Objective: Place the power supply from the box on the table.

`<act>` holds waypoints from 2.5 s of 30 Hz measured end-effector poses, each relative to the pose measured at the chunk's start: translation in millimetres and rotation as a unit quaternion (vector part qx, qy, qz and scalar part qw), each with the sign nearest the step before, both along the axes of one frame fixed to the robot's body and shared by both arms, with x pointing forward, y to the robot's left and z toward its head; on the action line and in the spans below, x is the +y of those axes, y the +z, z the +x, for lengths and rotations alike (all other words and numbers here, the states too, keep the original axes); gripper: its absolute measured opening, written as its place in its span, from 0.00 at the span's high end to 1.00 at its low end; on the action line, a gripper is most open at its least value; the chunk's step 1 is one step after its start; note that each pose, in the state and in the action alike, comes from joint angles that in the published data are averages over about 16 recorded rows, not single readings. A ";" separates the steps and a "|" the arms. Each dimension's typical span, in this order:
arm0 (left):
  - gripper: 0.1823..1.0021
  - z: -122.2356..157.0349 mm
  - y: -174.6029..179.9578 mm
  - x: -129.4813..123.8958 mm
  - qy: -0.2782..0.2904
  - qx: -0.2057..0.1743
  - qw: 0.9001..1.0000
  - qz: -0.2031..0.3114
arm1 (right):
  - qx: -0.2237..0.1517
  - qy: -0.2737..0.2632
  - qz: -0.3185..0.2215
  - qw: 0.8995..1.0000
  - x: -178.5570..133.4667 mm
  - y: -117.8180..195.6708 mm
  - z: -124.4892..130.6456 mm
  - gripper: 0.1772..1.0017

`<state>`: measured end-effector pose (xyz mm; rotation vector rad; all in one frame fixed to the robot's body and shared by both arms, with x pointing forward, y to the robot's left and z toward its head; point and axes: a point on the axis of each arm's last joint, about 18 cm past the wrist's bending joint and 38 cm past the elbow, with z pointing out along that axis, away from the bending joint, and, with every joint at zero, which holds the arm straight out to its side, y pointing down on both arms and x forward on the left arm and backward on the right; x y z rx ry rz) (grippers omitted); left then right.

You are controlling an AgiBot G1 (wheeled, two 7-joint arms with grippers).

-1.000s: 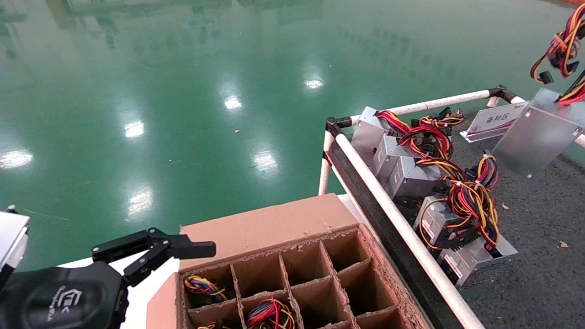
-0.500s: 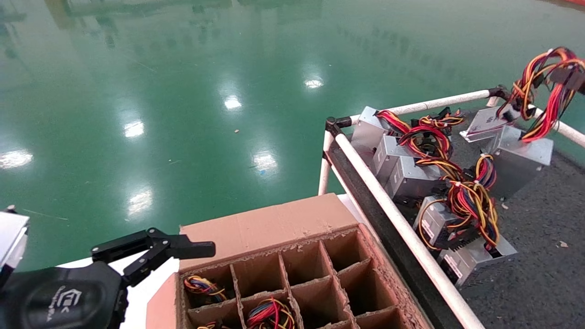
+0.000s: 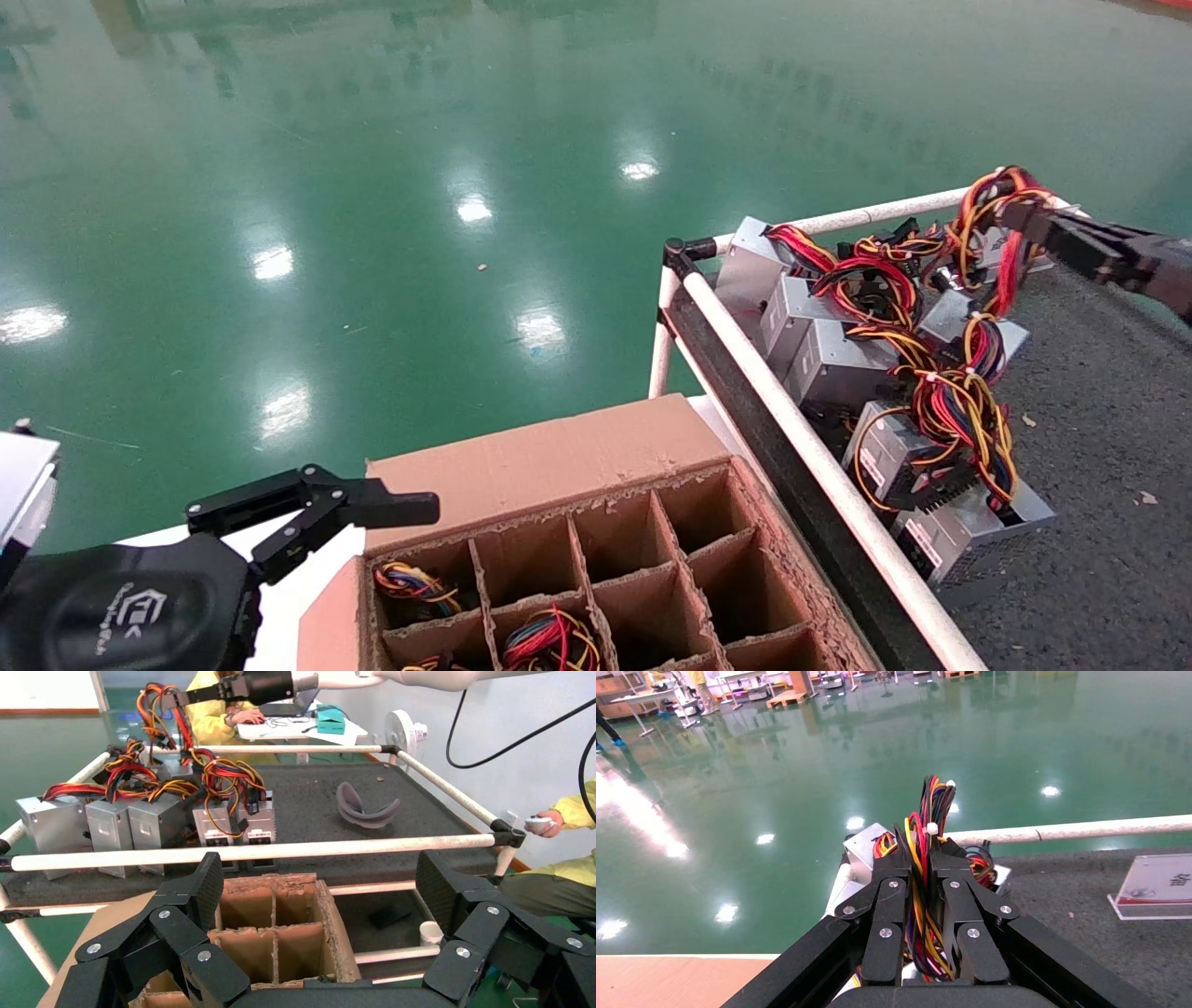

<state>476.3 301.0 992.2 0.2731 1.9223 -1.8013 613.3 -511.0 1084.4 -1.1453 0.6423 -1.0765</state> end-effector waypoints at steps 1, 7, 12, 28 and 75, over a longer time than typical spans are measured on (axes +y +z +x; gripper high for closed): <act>0.00 0.0 0.0 0.0 0.000 0.000 1.000 0.000 | 0.001 -0.001 -0.001 1.000 2.0 -1.3 2.9 0.95; 0.00 0.0 0.0 0.0 0.000 0.000 1.000 0.000 | 0.007 -0.008 -0.006 1.000 11.8 -9.8 19.5 0.95; 0.00 0.0 0.0 0.0 0.000 0.000 1.000 0.000 | 0.014 -0.020 -0.016 1.000 17.6 -17.3 32.2 0.95; 0.00 0.0 0.0 0.1 0.000 0.000 1.000 0.000 | 0.029 -0.053 -0.045 0.997 22.7 -29.6 51.7 0.94; 0.00 0.2 0.0 0.3 0.000 0.000 1.000 -0.001 | 0.010 -0.059 -0.062 0.996 6.0 4.1 27.5 0.05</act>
